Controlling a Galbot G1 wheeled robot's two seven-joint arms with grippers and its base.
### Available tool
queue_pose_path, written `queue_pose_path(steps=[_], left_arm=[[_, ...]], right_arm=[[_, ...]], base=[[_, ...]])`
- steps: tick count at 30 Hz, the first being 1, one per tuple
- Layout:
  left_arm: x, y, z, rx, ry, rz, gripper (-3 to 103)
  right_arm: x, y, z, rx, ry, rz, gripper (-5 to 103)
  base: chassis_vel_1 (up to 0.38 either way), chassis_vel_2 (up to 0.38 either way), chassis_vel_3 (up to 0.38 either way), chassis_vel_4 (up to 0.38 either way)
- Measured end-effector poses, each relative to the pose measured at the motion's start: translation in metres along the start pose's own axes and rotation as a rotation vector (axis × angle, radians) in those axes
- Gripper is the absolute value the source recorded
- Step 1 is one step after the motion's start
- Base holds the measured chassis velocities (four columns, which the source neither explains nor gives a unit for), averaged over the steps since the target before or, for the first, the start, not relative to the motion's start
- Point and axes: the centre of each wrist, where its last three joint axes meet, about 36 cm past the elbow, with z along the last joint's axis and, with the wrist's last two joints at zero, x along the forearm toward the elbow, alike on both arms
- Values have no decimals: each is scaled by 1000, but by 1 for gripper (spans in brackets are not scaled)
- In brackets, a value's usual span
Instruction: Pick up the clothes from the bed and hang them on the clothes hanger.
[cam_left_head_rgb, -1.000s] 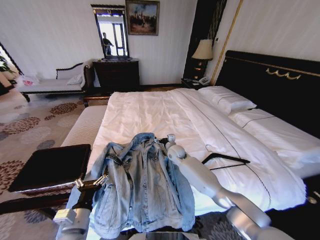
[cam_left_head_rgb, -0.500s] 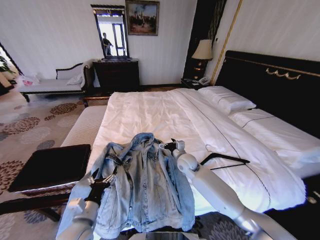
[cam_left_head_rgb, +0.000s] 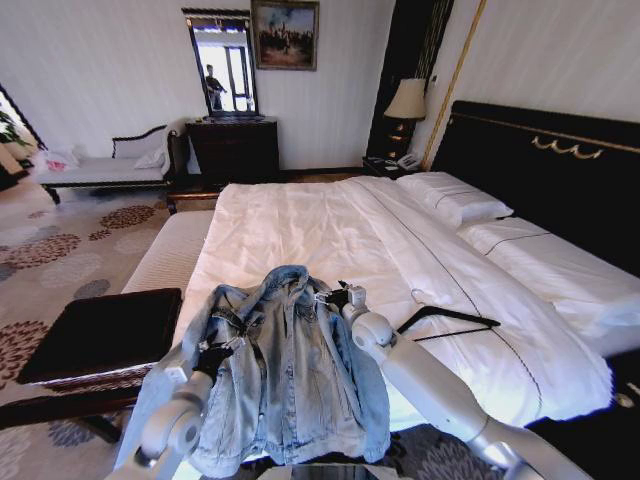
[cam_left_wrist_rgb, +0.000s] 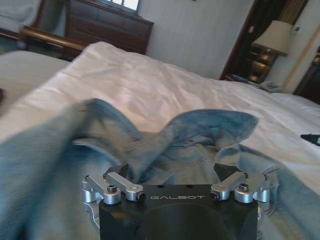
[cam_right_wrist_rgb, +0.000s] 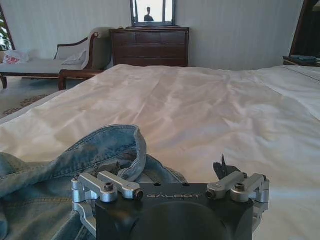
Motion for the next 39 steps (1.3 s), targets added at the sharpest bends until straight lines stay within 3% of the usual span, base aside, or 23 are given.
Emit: queue_pose_path(steps=[4,8,15,16,22,28,31,39], left_arm=[[-19,-5,4,16,28,25,97],[-27,2,17,19,64,4,97],[-26,26,32,31,96,-63,97],[-26,37,36,32,106,-85,97],[-29,50,36,49,102,-112,97],[-31,47,30,53,88,-105,94],[-12,26,14,41,59,-45,97],[17,8,-15,24,27,39,97]], right_arm=[[-3,3,-6,-10,-6,4,100],[-4,4,-9,-16,-6,8,100],[-6,-2,-7,-24,4,24,100],[-6,0,-6,-28,3,22,100],[-7,3,-6,-34,2,17,100],[-7,2,-5,-35,2,21,100],[-8,0,-6,-39,1,28,100],[-10,-2,-4,-45,2,38,100]], base=[[0,0,0,0],[0,0,0,0],[0,0,0,0],[0,0,0,0],[0,0,0,0],[0,0,0,0],[0,0,0,0],[0,0,0,0]])
